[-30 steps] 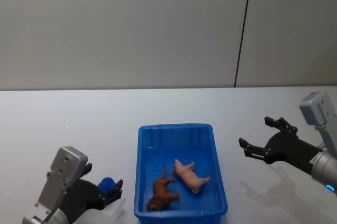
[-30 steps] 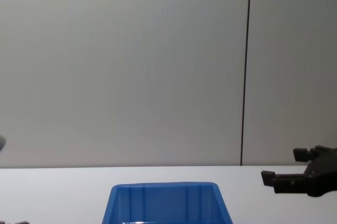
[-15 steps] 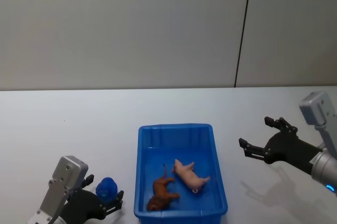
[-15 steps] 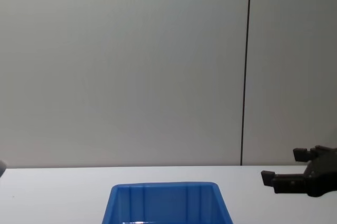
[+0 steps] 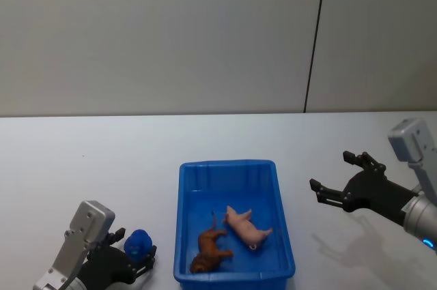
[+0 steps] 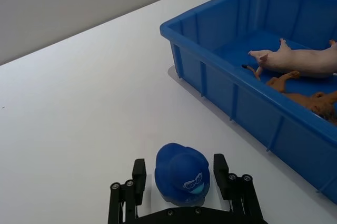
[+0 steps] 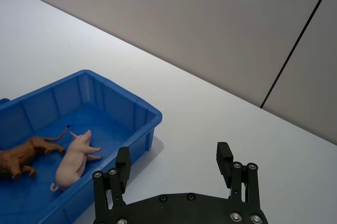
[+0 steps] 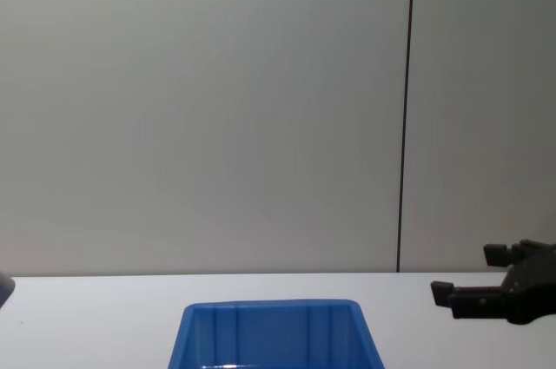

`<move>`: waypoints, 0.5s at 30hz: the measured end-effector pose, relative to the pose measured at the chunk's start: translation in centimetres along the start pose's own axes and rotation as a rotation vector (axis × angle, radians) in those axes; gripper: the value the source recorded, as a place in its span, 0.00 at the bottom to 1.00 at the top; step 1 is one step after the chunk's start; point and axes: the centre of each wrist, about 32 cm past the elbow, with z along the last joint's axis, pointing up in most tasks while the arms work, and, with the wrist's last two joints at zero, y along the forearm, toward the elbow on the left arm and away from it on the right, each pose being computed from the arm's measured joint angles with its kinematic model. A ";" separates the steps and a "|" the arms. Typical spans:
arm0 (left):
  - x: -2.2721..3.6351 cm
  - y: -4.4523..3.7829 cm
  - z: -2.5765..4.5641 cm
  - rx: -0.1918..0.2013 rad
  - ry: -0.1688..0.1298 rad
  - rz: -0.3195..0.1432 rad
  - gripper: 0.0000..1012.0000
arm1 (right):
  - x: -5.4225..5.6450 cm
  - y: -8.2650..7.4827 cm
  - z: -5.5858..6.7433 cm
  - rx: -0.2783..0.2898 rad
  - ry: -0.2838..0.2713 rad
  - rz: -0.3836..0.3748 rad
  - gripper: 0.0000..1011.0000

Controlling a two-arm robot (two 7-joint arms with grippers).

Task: Pick up the two dolls from the table and place them into the box.

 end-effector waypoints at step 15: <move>0.49 -0.52 -0.04 0.011 -0.005 -0.004 0.54 | 0.0 0.0 0.0 0.000 0.000 0.000 0.99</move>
